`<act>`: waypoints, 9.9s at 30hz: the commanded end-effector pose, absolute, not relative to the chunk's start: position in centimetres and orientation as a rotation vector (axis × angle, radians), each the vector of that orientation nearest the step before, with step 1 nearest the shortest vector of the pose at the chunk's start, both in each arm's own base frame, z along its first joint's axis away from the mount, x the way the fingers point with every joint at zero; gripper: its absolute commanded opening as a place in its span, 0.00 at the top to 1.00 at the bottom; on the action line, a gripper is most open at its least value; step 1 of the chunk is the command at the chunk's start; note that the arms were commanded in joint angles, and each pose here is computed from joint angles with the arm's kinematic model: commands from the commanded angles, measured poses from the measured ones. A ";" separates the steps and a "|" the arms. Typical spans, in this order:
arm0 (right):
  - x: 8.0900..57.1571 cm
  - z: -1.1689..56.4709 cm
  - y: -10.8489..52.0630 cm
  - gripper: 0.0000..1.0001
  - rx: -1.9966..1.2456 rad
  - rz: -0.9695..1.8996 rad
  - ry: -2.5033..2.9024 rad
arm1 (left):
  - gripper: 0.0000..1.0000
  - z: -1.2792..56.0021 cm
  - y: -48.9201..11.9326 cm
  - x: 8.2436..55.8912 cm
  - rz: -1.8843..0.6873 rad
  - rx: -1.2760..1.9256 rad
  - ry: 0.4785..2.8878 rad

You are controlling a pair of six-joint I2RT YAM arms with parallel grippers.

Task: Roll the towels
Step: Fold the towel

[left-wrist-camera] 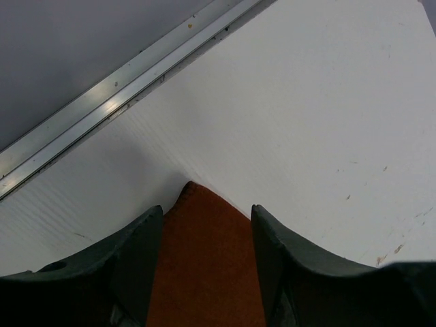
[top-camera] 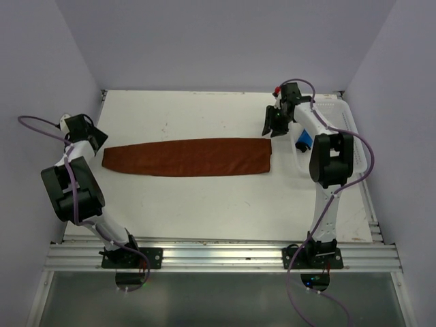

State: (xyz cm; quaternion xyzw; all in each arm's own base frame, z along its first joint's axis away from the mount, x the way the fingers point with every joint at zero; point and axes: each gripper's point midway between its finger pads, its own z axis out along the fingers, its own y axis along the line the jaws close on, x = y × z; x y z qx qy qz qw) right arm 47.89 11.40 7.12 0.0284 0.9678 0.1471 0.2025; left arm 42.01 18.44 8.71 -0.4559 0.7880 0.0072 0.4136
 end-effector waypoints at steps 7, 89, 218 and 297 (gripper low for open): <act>48.5 11.8 10.4 0.55 0.063 0.367 2.601 | 0.41 14.1 19.5 43.8 0.018 -1.056 1.884; 37.6 18.4 1.6 1.00 0.314 0.047 2.436 | 0.36 18.9 -4.2 37.4 -0.271 -0.343 2.035; 36.5 16.1 43.7 0.59 -0.391 1.066 2.389 | 0.29 21.3 -2.5 36.3 -0.190 -0.394 1.968; 46.6 26.8 21.7 1.00 0.240 0.657 2.082 | 0.30 20.8 -5.0 35.6 -0.320 -0.328 1.977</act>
